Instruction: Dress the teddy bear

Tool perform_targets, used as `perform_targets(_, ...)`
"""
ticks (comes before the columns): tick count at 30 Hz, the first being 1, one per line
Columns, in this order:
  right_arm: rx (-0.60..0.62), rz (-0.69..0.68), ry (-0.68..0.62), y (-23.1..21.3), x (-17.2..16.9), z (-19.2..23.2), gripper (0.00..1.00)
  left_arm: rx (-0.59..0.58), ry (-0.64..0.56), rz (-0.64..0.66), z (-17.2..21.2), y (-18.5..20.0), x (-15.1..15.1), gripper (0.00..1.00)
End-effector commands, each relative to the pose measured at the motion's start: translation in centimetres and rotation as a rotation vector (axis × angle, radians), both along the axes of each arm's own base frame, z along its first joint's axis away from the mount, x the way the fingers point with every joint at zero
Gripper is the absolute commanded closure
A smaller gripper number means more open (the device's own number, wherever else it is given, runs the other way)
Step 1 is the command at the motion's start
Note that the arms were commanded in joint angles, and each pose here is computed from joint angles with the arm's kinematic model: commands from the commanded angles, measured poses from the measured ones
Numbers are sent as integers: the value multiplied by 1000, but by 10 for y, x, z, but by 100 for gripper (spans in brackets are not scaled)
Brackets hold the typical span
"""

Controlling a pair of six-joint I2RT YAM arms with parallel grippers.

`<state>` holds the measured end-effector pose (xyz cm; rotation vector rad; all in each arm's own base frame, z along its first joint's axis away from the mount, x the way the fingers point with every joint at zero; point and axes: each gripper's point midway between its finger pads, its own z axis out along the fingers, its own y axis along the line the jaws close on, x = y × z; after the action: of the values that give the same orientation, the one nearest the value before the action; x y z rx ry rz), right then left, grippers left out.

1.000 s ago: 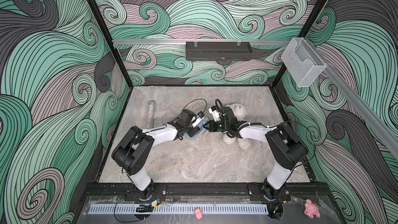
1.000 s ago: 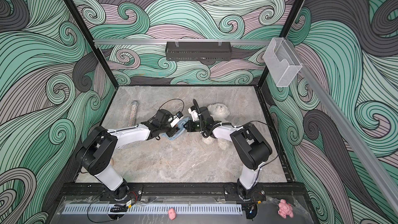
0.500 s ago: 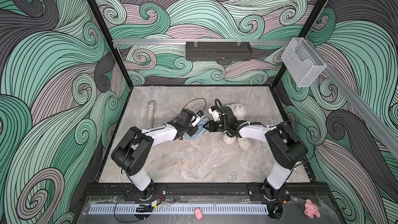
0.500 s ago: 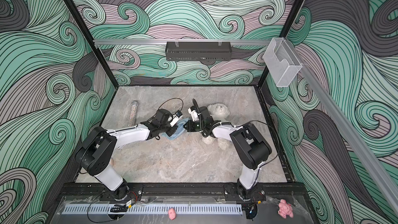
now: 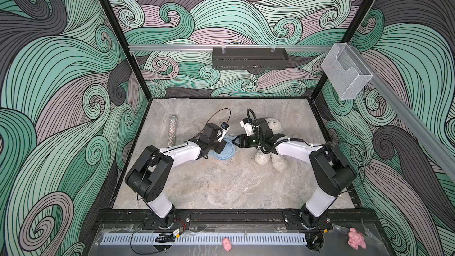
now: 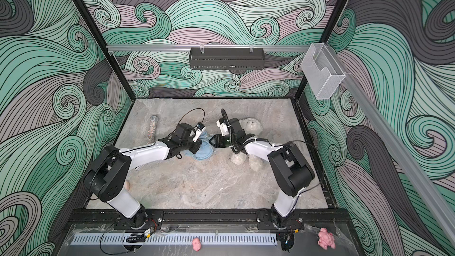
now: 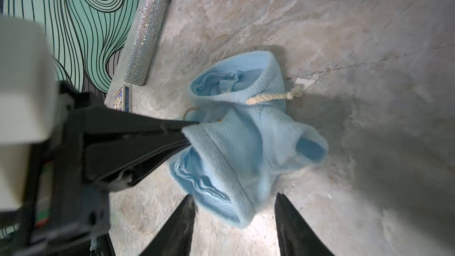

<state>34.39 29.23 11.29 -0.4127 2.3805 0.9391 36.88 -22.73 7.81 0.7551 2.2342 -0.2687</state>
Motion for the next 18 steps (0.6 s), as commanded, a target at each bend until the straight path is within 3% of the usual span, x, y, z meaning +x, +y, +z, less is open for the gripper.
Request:
perform_targets(1, -100, -63, -109, -40, 4, 26, 40, -117, 30, 101, 12, 9, 7, 100)
perform_targets(3, -187, -167, -138, -77, 14, 31, 31, -158, 48, 142, 14, 13, 11, 100)
perform_targets(5, -289, -316, -160, -124, 29, 35, 12, -188, 67, 182, 16, 18, 13, 100)
perform_targets(7, -355, -444, -155, -166, 43, 35, 2, -207, 79, 214, 17, 22, 16, 100)
perform_targets(11, -432, -573, -78, -211, 68, 19, 1, -226, 93, 226, 18, 22, 16, 100)
perform_targets(18, -452, -611, 10, -209, 93, -16, 1, -230, 114, 223, 16, 20, 14, 100)
